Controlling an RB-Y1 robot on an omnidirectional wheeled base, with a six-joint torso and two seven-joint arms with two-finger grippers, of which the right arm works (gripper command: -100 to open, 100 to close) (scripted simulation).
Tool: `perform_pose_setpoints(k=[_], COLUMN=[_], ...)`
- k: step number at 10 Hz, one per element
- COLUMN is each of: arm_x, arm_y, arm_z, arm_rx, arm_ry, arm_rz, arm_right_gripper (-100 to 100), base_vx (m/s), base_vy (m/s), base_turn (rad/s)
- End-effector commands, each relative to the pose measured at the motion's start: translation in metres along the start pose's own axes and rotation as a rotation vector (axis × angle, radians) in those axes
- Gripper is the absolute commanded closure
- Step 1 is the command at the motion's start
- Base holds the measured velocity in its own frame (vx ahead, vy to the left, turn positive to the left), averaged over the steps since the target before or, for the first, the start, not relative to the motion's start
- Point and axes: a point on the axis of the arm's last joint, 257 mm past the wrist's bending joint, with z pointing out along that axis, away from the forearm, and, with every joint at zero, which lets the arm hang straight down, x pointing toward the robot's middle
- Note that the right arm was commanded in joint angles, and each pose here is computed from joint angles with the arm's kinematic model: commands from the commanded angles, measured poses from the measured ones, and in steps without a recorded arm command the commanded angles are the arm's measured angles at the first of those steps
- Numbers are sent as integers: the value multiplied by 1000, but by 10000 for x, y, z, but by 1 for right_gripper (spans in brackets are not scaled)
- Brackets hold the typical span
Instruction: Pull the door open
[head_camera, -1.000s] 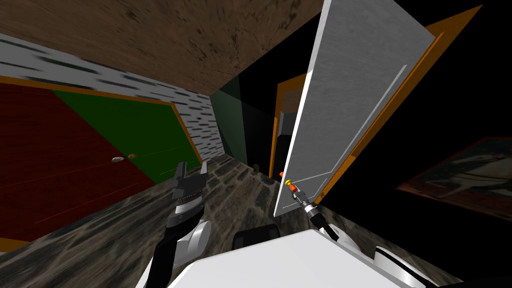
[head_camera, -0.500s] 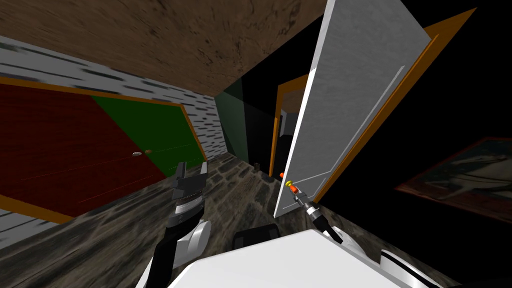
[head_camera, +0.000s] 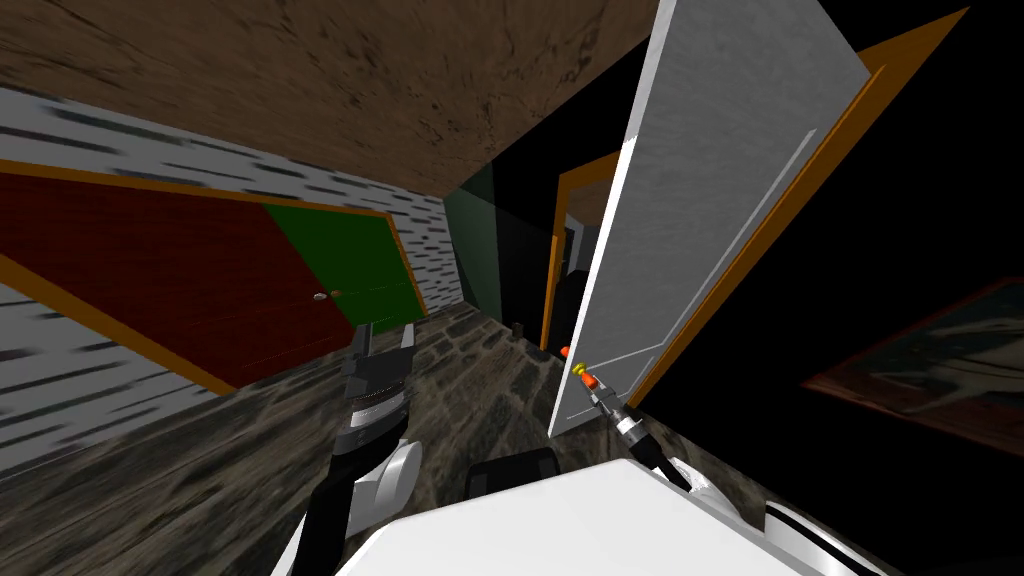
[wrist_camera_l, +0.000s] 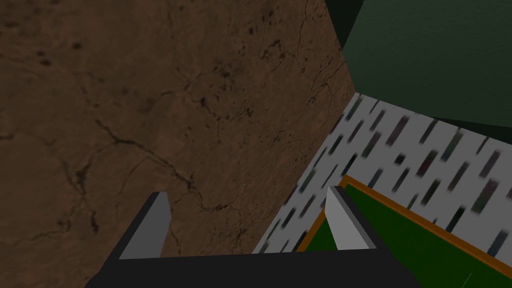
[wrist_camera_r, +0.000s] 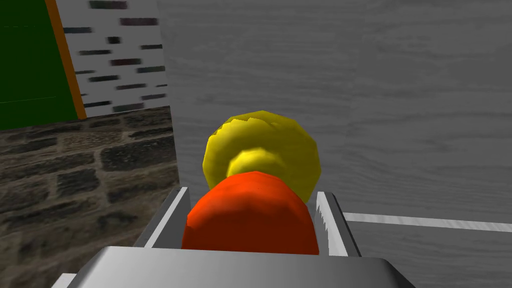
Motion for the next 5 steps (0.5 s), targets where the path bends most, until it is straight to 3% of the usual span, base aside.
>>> perform_pose_setpoints(k=[1,5], arm_x=[-14,-11], arm_y=[4,14], arm_z=[-43,-125], arm_rx=[4,15], arm_ry=[-4,-3], arm_rz=[1,2], arm_right_gripper=[100,100], base_vx=[-174,-191], base_vy=[-99,-71], base_turn=[136,143])
